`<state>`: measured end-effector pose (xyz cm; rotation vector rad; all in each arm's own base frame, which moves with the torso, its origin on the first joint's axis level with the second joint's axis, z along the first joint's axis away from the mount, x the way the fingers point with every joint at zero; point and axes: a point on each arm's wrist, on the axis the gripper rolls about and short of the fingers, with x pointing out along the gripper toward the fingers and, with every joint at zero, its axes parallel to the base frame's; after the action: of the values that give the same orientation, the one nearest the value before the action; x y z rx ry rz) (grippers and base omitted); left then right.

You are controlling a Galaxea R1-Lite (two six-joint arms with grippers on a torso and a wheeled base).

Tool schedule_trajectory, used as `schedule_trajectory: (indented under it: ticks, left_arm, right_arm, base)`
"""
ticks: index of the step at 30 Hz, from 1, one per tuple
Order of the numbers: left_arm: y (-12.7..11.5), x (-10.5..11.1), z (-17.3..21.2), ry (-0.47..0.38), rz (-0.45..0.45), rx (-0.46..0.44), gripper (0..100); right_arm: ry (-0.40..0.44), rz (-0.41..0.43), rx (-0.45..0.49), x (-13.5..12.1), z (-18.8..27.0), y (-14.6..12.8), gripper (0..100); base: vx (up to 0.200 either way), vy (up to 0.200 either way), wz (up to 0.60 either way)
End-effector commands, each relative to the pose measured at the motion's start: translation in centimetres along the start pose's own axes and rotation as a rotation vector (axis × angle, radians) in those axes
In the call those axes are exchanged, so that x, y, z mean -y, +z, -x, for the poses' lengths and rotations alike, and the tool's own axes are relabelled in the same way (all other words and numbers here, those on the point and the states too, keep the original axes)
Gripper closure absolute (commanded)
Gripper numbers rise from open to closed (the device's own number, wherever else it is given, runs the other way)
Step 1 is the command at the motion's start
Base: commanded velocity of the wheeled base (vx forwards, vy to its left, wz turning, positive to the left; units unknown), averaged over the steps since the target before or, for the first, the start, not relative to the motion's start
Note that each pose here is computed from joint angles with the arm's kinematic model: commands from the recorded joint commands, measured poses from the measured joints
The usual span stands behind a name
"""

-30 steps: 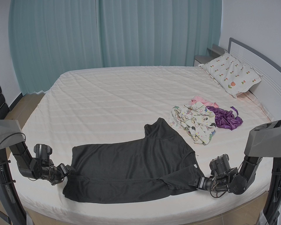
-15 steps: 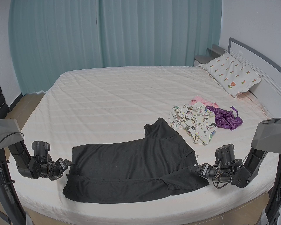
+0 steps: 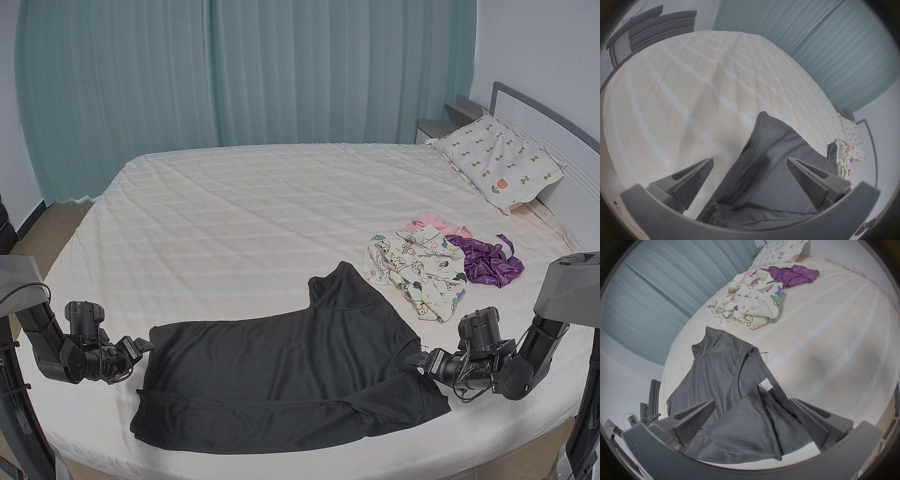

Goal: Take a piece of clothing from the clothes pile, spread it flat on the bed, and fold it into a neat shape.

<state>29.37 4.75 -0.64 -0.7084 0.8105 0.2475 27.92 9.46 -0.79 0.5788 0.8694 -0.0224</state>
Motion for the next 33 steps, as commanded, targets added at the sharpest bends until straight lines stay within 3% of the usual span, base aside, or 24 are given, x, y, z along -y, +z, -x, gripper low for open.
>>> schedule_trajectory:
  ticks: [1, 8, 11, 20, 29, 31, 33]
  left_arm:
    - [0.0, -0.2, -0.2, 0.004, 0.006, -0.002, 0]
    - [0.5, 0.1, -0.5, -0.01, 0.044, 0.014, 0]
    - [1.1, 0.7, -0.6, -0.032, 0.105, 0.034, 0]
    - [2.2, 2.7, -2.4, -0.076, 0.079, 0.063, 0]
    - [2.8, 2.6, -6.1, -0.058, -0.067, 0.073, 0]
    - [2.6, 2.3, -7.1, -0.051, -0.149, 0.065, 0]
    - [2.5, 2.3, -7.6, -0.051, -0.172, 0.062, 0]
  right_arm:
    - [0.0, 0.001, -0.008, 0.1, -0.1, -0.1, 0]
    - [-0.006, 0.002, -0.017, 0.2, -0.4, -0.3, 0]
    - [-0.005, 0.004, -0.02, 0.1, -0.4, -0.4, 0]
    - [-0.003, 0.007, -0.022, 0.0, -0.4, -0.5, 0]
    - [-0.001, 0.015, -0.03, -0.1, -0.4, -0.8, 0]
    - [0.001, 0.018, -0.03, -0.2, -0.4, -0.8, 0]
    - [0.0, 0.018, -0.031, -0.1, -0.4, -0.8, 0]
  base:
    - [0.0, 0.0, 0.0]
    - [0.0, 0.0, 0.0]
    - [0.0, 0.0, 0.0]
    - [0.0, 0.0, 0.0]
    - [0.0, 0.0, 0.0]
    - [0.0, 0.0, 0.0]
    - [0.0, 0.0, 0.0]
